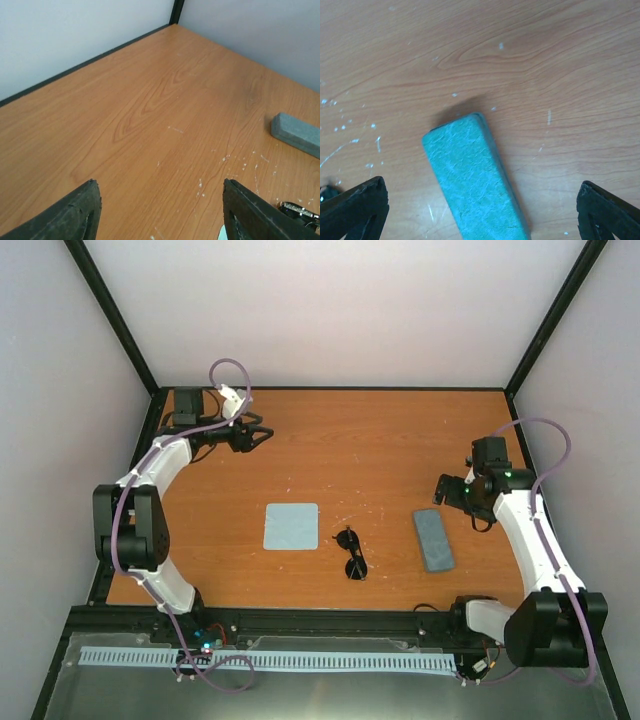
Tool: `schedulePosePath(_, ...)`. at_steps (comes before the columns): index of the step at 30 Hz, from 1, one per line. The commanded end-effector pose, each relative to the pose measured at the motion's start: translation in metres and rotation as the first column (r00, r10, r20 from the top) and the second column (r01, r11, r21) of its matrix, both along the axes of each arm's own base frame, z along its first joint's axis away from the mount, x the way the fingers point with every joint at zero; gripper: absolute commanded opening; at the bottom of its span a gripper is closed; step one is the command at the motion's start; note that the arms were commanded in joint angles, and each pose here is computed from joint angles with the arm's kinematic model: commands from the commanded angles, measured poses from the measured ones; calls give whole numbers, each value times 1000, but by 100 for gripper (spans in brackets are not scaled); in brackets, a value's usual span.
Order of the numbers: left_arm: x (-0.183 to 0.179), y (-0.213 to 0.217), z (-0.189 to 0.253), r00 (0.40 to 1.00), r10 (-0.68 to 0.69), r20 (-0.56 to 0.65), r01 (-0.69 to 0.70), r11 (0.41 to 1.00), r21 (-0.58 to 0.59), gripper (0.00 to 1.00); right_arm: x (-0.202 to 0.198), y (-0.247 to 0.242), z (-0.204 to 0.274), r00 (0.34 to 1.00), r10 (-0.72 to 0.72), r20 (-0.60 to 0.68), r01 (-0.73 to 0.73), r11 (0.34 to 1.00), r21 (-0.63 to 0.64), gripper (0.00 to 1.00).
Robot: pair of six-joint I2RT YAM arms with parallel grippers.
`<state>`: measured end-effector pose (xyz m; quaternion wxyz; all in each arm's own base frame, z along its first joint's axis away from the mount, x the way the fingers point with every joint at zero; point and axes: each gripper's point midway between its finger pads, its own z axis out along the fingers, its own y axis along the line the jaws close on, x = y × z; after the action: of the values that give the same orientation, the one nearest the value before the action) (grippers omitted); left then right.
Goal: Organize the sunglasses
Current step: Pick up the sunglasses case from the center of the board.
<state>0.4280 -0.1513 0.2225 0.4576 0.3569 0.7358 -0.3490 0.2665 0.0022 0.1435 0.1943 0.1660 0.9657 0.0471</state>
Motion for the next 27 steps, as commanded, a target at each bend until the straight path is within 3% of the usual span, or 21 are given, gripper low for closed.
schedulePosePath(1,5,3,-10,999,16,-40,-13,997,80,66,-11,21,-13,984,167,-64,-162,984,71,100)
schedulePosePath(4,20,7,-16,999,38,-16,-36,989,145,63,-9,29,-28,969,209,-135,-193,973,124,95)
schedulePosePath(10,36,3,-29,1000,-6,10,4,978,208,62,3,37,-60,933,244,-264,-197,961,193,75)
schedulePosePath(14,38,-3,-44,996,-82,21,75,967,244,60,14,38,-73,908,270,-320,-226,959,168,84)
schedulePosePath(21,34,-10,-70,977,-211,40,195,948,250,60,23,44,-78,836,339,-431,-360,932,36,87)
schedulePosePath(27,44,-14,-72,969,-243,35,229,946,230,61,9,54,-78,795,323,-513,-352,935,43,94)
